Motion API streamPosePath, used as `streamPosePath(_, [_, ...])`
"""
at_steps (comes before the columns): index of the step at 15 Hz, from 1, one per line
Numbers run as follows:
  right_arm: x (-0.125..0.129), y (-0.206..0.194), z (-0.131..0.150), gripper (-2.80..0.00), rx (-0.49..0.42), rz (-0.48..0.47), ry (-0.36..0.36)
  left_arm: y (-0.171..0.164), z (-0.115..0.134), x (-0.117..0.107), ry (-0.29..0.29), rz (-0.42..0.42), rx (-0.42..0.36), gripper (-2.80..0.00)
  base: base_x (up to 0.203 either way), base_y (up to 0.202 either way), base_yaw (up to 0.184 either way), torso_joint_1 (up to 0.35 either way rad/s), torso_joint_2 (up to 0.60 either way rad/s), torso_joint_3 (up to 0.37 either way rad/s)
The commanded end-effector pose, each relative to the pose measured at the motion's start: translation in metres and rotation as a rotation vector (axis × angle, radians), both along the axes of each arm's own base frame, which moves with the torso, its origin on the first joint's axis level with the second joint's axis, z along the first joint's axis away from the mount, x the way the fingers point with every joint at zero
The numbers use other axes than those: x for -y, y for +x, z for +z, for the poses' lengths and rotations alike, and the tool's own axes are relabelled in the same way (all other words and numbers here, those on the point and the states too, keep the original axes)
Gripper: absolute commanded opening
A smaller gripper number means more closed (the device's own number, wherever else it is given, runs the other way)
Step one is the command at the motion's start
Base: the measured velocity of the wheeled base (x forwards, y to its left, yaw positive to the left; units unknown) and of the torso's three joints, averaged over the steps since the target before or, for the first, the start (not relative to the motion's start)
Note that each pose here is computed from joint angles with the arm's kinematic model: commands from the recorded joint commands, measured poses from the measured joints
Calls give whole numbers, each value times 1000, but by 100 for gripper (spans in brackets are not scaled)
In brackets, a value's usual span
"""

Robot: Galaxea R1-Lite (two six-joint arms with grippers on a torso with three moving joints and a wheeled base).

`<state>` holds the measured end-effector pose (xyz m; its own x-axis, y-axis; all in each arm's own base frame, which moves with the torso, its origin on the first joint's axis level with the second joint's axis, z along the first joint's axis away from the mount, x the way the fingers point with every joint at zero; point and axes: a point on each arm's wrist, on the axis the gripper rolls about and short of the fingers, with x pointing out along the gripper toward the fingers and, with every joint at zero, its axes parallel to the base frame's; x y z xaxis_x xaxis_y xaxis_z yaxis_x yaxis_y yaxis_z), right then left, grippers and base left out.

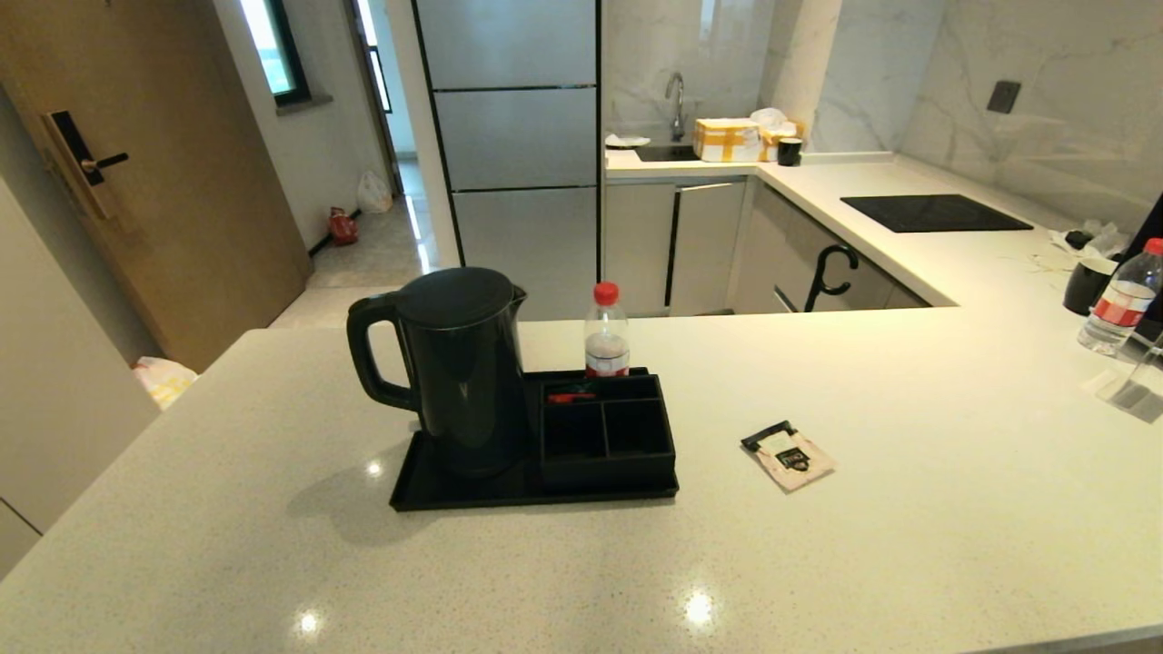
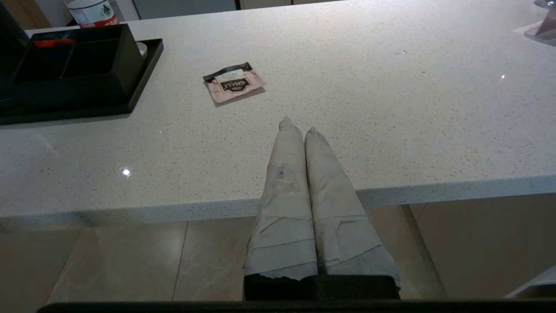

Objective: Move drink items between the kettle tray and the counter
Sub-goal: Return the tea bag to its original position

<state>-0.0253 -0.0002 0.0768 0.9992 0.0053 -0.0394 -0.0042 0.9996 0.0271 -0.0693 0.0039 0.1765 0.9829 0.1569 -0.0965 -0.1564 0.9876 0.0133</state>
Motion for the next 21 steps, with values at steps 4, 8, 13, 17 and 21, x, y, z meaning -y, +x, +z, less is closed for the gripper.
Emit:
streamPosePath(4, [0, 0, 0, -280, -2, 1, -1, 26, -59, 1, -1, -58, 158, -280, 0, 0, 0, 0, 0, 0])
streamPosePath(8, [0, 0, 0, -280, -2, 1, 0, 44, -76, 3, 64, -115, 407, -280, 0, 0, 0, 0, 0, 0])
streamPosePath(13, [0, 0, 0, -280, -2, 1, 0, 48, -90, 4, 63, -163, 276, -280, 0, 0, 0, 0, 0, 0])
streamPosePath(17, [0, 0, 0, -280, -2, 1, 0, 48, -94, 4, 35, -166, 238, -280, 0, 0, 0, 0, 0, 0])
streamPosePath(21, [0, 0, 0, -280, -1, 1, 0, 48, -94, 4, 35, -166, 238, -280, 0, 0, 0, 0, 0, 0])
